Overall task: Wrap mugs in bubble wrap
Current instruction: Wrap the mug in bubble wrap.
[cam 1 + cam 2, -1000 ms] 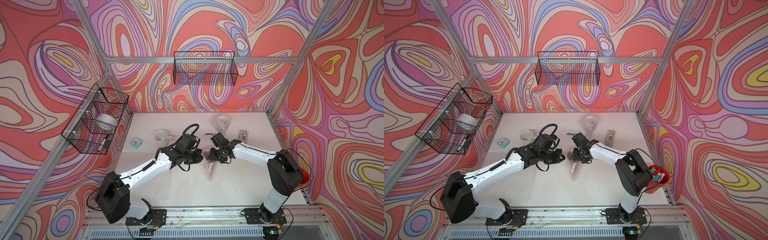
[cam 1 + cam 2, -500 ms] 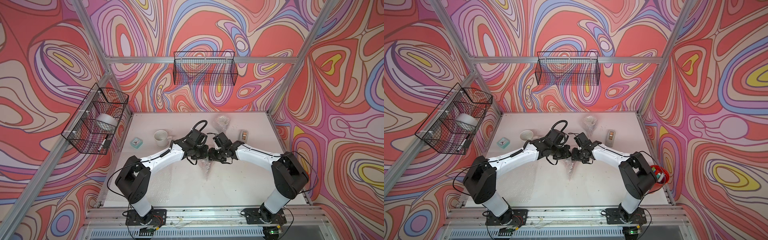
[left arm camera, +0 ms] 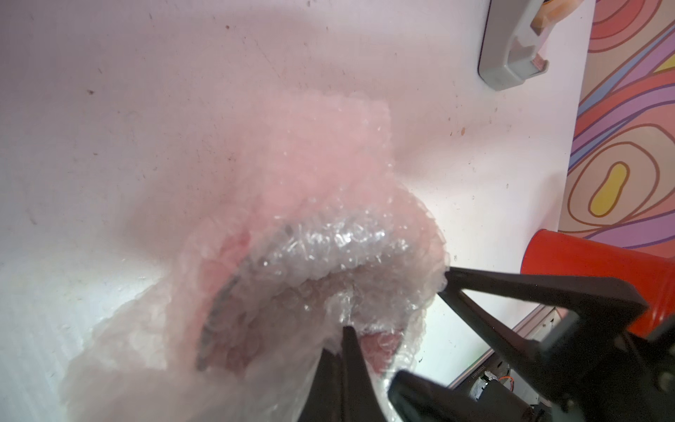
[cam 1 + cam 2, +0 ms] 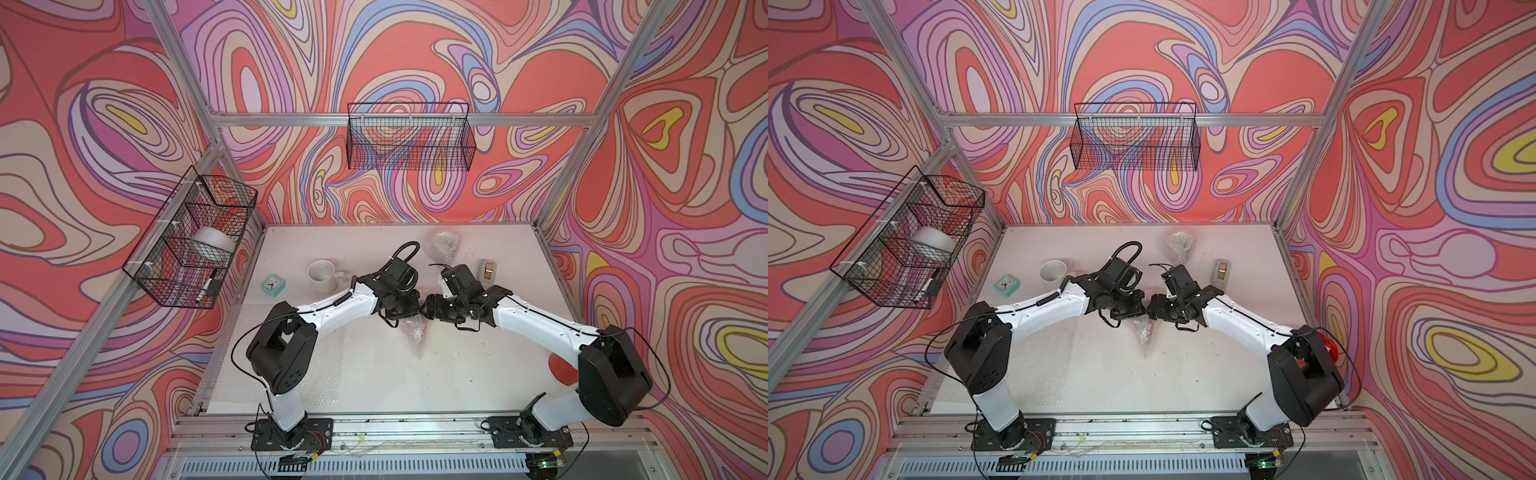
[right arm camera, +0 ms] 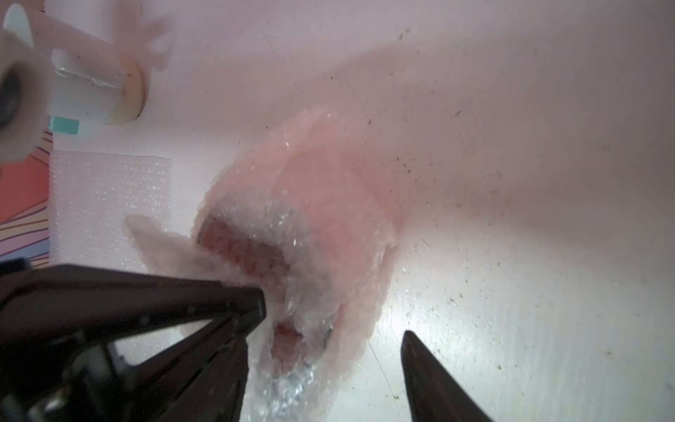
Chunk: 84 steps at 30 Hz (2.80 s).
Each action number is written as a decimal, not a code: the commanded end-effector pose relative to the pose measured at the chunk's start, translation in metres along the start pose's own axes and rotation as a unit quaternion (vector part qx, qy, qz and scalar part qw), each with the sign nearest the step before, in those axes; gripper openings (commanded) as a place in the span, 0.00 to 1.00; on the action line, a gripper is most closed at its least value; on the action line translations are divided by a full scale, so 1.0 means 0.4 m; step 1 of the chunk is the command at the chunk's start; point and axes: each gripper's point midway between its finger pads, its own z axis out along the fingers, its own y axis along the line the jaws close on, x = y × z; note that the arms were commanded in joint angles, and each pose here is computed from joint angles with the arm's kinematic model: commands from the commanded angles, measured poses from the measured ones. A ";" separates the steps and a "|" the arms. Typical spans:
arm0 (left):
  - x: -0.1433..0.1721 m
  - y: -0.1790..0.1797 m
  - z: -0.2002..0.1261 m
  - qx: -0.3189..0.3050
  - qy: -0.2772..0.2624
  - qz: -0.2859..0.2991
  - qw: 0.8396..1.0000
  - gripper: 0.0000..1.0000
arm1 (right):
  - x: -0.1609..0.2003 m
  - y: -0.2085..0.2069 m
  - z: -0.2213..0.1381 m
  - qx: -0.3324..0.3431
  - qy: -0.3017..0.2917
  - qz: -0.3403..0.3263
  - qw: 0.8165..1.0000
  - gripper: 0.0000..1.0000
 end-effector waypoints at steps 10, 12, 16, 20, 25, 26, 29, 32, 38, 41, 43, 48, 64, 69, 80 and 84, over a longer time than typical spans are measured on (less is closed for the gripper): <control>0.009 0.018 0.024 -0.022 0.016 -0.016 1.000 0.00 | 0.014 0.024 0.001 -0.044 -0.005 -0.034 0.998 0.76; 0.008 0.019 0.024 -0.022 0.015 -0.017 0.999 0.00 | 0.008 0.020 0.014 -0.038 -0.005 -0.032 0.999 0.76; 0.006 0.018 0.025 -0.018 0.015 -0.022 0.999 0.00 | 0.007 0.009 0.047 -0.026 0.006 -0.029 0.999 0.74; -0.004 0.009 0.019 -0.008 0.011 -0.024 1.000 0.00 | 0.004 -0.023 0.067 0.008 0.005 -0.009 1.000 0.69; -0.056 -0.021 -0.049 0.024 -0.036 -0.012 0.999 0.10 | 0.005 -0.068 0.079 0.057 0.006 0.027 0.998 0.61; -0.069 -0.031 -0.071 0.036 -0.050 -0.006 0.998 0.15 | 0.006 -0.066 0.082 0.056 0.009 0.031 0.998 0.61; -0.094 -0.027 -0.132 0.043 -0.087 0.008 0.995 0.28 | 0.010 -0.061 0.093 0.051 0.017 0.038 0.998 0.60; -0.093 0.036 -0.169 -0.026 -0.105 0.031 0.994 0.40 | 0.008 -0.059 0.097 0.050 0.019 0.039 0.998 0.60; -0.035 0.098 -0.164 -0.055 -0.071 0.065 0.994 0.68 | 0.004 -0.054 0.102 0.049 0.023 0.038 0.998 0.59; -0.011 0.126 -0.156 -0.070 -0.058 0.070 0.993 0.72 | 0.002 -0.053 0.102 0.049 0.022 0.038 0.998 0.59; 0.000 0.153 -0.158 -0.088 -0.057 0.068 0.992 0.68 | 0.002 -0.052 0.102 0.048 0.022 0.038 0.998 0.59; 0.001 0.183 -0.170 -0.112 -0.072 0.061 0.989 0.51 | 0.002 -0.051 0.105 0.048 0.024 0.039 0.998 0.59; -0.085 0.095 -0.112 -0.057 -0.075 0.081 0.992 0.38 | 0.002 -0.051 0.108 0.051 0.029 0.035 0.998 0.58; -0.090 0.078 -0.106 -0.044 -0.070 0.086 0.993 0.25 | 0.003 -0.052 0.110 0.052 0.030 0.034 0.998 0.57; -0.085 0.031 -0.106 0.007 -0.066 0.080 0.995 0.00 | 0.005 -0.049 0.114 0.049 0.034 0.034 0.998 0.57; -0.075 0.000 -0.091 0.035 -0.059 0.075 0.995 0.00 | 0.005 -0.051 0.115 0.049 0.034 0.035 0.998 0.57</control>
